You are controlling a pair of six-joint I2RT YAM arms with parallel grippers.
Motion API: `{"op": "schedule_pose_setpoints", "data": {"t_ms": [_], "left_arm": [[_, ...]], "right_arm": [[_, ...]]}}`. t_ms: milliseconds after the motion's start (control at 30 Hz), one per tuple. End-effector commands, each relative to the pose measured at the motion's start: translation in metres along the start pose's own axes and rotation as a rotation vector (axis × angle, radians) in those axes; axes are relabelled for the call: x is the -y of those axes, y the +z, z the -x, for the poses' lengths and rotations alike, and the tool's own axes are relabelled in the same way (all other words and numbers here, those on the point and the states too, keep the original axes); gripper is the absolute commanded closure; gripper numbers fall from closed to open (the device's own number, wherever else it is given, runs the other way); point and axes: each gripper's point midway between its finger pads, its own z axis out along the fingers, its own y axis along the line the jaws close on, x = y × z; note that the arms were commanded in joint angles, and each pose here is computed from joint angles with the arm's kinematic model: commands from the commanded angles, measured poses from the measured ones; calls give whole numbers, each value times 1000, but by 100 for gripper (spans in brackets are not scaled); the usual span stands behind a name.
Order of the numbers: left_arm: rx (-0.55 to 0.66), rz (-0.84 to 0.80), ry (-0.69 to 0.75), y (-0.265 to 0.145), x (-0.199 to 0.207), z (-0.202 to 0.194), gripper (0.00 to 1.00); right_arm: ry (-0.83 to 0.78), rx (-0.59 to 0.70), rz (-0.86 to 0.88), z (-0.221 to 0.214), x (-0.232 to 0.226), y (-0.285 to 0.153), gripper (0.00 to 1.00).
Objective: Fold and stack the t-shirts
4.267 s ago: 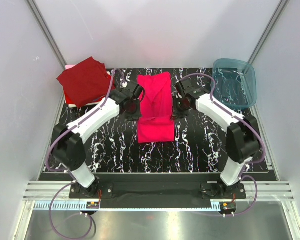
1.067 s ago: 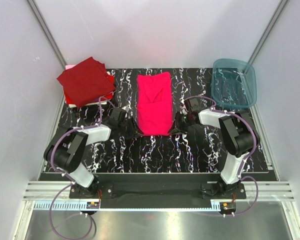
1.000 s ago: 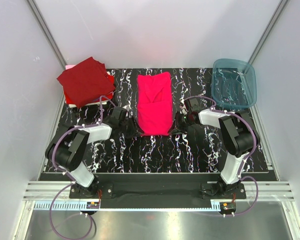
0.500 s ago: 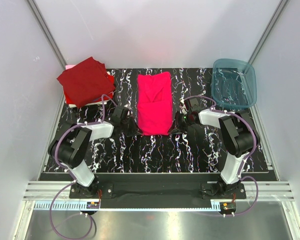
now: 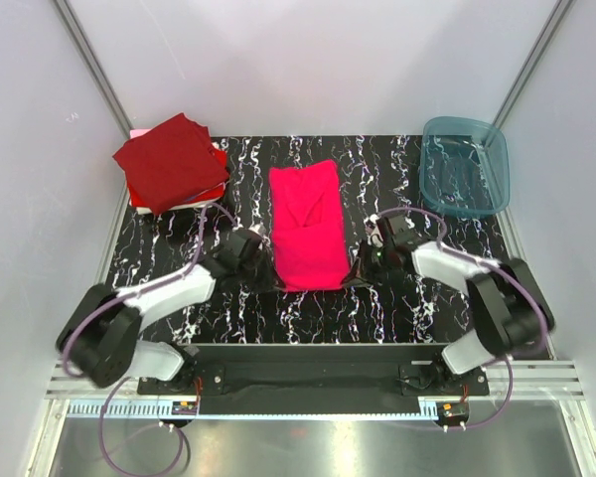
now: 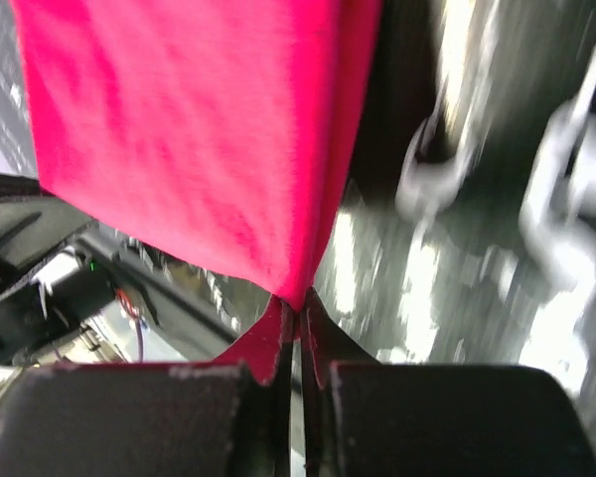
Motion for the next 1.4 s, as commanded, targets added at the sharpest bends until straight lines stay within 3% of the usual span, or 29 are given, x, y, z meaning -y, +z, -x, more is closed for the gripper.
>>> {"op": "schedule_pose_setpoints", "data": {"t_ms": [0, 133, 300, 500, 1000, 1233, 1300, 1367], "left_arm": [[12, 29, 20, -29, 9, -24, 100], [24, 9, 77, -62, 29, -56, 100], [7, -13, 68, -93, 40, -86, 100], [44, 52, 175, -123, 51, -71, 100], [60, 78, 233, -119, 79, -14, 100], [10, 100, 227, -102, 75, 47, 100], [3, 133, 220, -87, 71, 79, 100], [11, 126, 231, -79, 79, 110, 100]], "right_arm": [[-11, 34, 3, -25, -14, -29, 100], [17, 26, 15, -75, -19, -55, 100], [25, 90, 72, -106, -28, -102, 100], [-29, 158, 50, -95, -43, -131, 100], [-160, 275, -129, -27, -63, -140, 100], [-193, 335, -205, 59, -84, -136, 100], [-184, 391, -201, 94, -95, -146, 100], [-154, 366, -260, 124, -79, -125, 99]]}}
